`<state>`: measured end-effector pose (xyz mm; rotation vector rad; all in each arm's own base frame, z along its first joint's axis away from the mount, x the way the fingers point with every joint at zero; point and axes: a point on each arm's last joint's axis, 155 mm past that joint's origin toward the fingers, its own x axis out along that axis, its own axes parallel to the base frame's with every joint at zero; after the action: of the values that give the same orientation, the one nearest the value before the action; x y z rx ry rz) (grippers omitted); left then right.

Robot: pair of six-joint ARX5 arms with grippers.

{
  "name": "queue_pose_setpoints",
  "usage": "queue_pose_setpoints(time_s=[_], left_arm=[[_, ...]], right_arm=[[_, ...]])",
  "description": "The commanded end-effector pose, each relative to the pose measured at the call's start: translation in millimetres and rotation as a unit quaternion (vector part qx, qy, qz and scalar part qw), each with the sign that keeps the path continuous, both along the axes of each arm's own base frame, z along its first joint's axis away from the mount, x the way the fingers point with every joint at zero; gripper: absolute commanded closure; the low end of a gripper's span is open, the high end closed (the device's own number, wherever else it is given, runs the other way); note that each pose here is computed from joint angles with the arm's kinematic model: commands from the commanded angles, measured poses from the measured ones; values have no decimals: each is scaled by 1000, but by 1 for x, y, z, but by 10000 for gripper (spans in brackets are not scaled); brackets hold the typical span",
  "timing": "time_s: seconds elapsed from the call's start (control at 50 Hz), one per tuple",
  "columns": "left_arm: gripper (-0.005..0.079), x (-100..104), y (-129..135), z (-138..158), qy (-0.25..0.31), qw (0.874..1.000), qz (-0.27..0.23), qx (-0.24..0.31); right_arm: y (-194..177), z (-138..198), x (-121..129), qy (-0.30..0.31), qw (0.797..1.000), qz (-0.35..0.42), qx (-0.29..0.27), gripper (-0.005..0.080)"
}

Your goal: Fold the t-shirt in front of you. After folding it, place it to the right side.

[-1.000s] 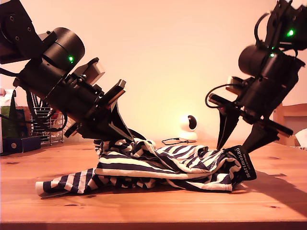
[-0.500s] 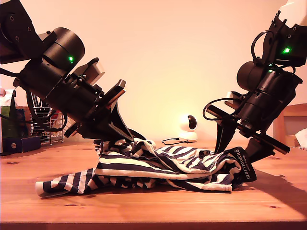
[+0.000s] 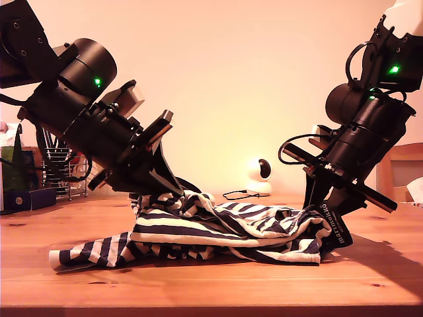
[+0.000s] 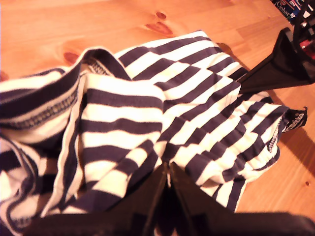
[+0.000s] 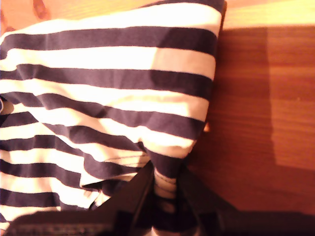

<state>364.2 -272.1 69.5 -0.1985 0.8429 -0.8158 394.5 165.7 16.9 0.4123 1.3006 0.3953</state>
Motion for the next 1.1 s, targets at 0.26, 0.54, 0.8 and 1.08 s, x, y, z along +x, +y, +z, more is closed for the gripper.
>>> queue_pose_setpoints(time_s=[0.26, 0.54, 0.8, 1.08], left_arm=[[756, -8, 0, -6, 20, 1000, -7, 0], [756, -9, -2, 14, 2, 1000, -13, -13], [756, -17, 3, 36, -5, 1000, -12, -17], [756, -27, 7, 43, 5, 1000, -15, -11]], right_arm=[[-35, 34, -17, -22, 996, 1, -82, 765], [-25, 74, -18, -55, 994, 18, -96, 765], [23, 108, -15, -99, 989, 58, -96, 765], [71, 121, -21, -125, 987, 72, -67, 765]])
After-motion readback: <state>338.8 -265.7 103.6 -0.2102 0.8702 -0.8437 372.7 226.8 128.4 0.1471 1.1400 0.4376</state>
